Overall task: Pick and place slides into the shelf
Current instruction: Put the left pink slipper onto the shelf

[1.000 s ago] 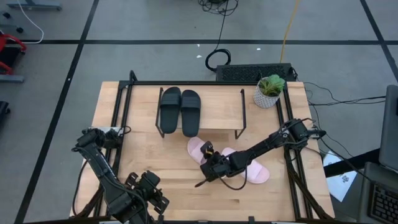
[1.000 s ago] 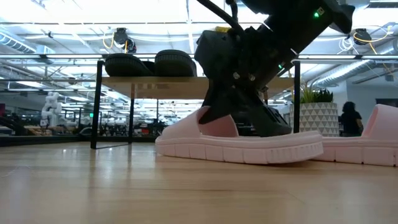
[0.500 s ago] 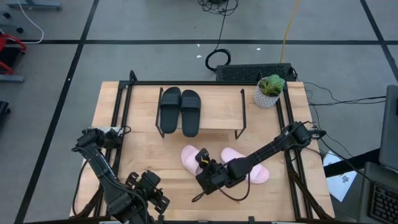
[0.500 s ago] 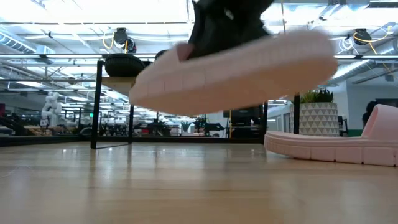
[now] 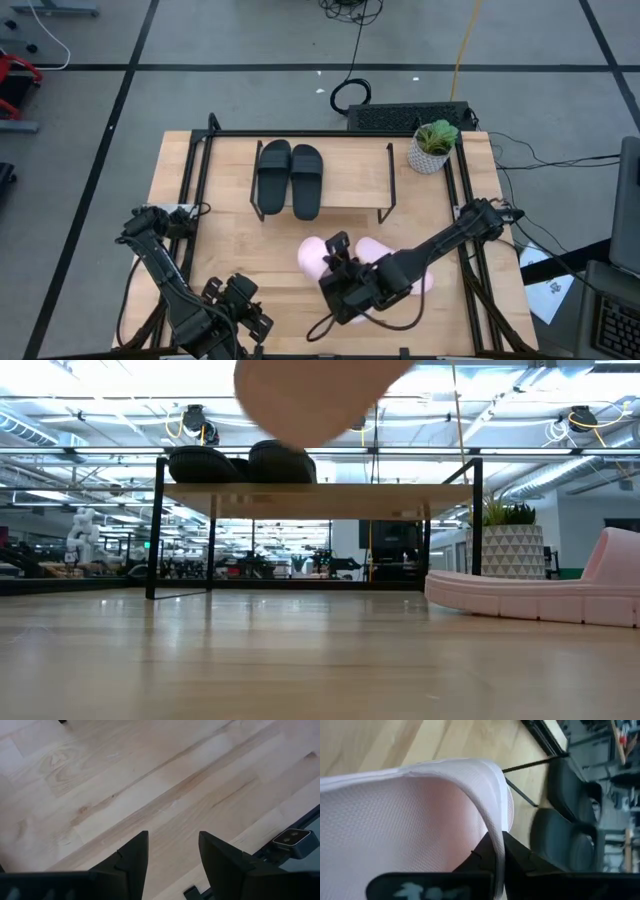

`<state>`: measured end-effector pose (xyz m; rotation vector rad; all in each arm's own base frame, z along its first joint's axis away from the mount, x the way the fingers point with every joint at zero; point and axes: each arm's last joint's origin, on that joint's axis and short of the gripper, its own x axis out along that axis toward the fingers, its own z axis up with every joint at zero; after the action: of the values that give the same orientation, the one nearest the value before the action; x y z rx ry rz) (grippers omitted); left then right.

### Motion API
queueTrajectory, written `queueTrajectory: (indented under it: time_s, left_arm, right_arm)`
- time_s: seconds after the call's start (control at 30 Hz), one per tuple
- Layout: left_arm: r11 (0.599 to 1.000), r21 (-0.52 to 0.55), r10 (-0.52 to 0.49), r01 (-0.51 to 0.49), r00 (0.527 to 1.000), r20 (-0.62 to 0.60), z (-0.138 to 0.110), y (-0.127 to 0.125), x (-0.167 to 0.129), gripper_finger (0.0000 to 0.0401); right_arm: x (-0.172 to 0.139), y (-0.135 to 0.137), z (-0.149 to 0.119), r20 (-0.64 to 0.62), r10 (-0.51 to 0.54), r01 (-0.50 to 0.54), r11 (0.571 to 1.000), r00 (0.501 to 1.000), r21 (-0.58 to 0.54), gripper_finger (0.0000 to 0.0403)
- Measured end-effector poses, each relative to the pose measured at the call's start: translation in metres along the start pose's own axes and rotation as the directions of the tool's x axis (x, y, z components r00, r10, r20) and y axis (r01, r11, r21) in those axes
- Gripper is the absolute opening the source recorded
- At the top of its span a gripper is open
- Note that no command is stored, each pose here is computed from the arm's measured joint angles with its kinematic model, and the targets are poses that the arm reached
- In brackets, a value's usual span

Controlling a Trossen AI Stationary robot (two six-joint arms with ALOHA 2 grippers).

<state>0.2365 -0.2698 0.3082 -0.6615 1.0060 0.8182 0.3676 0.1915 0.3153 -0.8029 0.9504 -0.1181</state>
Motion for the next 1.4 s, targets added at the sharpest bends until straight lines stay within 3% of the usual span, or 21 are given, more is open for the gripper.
queueTrajectory:
  time_s: [0.13,0.3,0.4,0.73,0.83,1.0,1.4]
  left_arm:
    - [1.000,-0.013,-0.001,0.001,1.000,-0.001,0.000,0.000,0.000,0.0172]
    - [1.000,-0.017,-0.002,0.002,1.000,-0.001,0.000,0.000,0.000,0.0172]
    - [1.000,-0.017,-0.003,0.003,1.000,-0.001,0.000,0.000,0.000,0.0172]
    - [1.000,-0.007,-0.001,0.001,1.000,-0.001,0.000,0.000,0.000,0.0172]
    - [1.000,-0.005,-0.001,0.001,1.000,-0.001,0.000,0.000,0.000,0.0172]
    - [1.000,-0.003,0.000,0.000,1.000,-0.001,0.000,0.000,0.000,0.0172]
    - [1.000,0.024,0.000,0.000,1.000,-0.001,0.000,0.000,0.000,0.0172]
  right_arm:
    - [-0.022,-0.025,-0.002,-0.033,-0.023,0.025,0.998,0.999,0.062,0.0000]
    - [-0.029,-0.066,-0.014,-0.134,-0.219,0.231,0.969,0.966,0.084,0.0000]
    - [-0.018,-0.090,-0.022,-0.195,-0.256,0.280,0.954,0.947,0.109,0.0000]
    - [0.042,-0.172,-0.075,-0.456,-0.214,0.350,0.906,0.864,0.238,0.0000]
    - [0.052,-0.188,-0.092,-0.510,-0.146,0.337,0.891,0.848,0.305,0.0000]
    - [0.075,-0.193,-0.106,-0.546,-0.099,0.326,0.883,0.832,0.337,0.0000]
    - [0.124,-0.152,-0.121,-0.609,-0.086,0.278,0.933,0.789,0.229,0.0000]
